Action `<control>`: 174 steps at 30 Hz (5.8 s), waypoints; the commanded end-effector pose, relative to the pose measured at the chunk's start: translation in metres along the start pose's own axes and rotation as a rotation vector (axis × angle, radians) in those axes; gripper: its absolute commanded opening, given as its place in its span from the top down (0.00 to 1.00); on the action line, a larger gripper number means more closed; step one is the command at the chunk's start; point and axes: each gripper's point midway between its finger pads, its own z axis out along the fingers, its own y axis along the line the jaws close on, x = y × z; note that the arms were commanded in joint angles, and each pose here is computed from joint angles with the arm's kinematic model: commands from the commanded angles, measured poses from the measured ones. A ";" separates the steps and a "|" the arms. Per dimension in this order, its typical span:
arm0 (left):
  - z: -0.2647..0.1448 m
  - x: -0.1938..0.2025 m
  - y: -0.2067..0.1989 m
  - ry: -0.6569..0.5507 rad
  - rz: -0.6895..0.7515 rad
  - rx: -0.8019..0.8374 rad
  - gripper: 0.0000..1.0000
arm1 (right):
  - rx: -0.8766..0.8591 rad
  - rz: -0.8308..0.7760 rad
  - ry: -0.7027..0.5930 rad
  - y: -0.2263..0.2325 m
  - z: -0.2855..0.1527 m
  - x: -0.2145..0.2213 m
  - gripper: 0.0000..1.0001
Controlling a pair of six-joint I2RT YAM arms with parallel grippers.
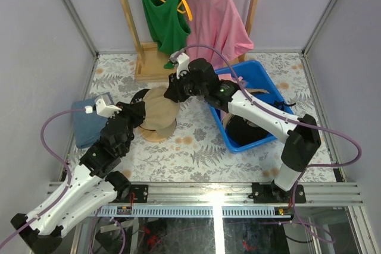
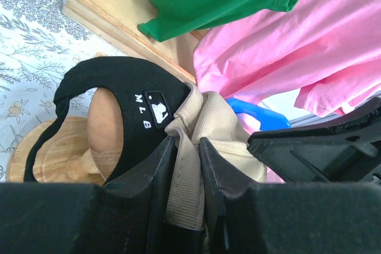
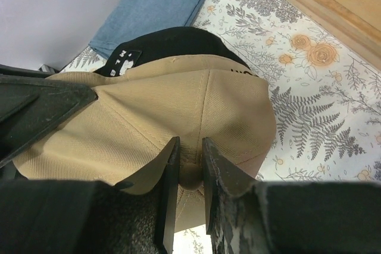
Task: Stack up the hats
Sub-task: Stack the hat on the hat.
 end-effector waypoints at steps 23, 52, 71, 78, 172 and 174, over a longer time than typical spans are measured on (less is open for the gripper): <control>0.022 -0.018 -0.008 -0.070 0.052 -0.123 1.00 | 0.405 -0.158 -0.182 -0.065 -0.074 -0.105 0.80; 0.025 -0.005 0.005 -0.049 0.080 -0.148 1.00 | 0.081 0.184 -0.027 -0.014 -0.016 -0.010 0.34; 0.023 -0.001 0.012 -0.044 0.088 -0.154 1.00 | 0.105 0.226 -0.131 -0.007 -0.040 -0.029 0.33; 0.023 -0.002 0.011 -0.046 0.085 -0.152 1.00 | 0.080 0.236 -0.107 0.006 -0.033 -0.018 0.31; 0.008 -0.015 0.034 -0.100 0.114 -0.187 0.92 | 0.078 0.086 0.042 -0.022 0.045 -0.022 0.62; 0.006 -0.013 0.043 -0.101 0.108 -0.215 0.91 | 0.078 0.082 0.052 -0.021 0.047 -0.019 0.60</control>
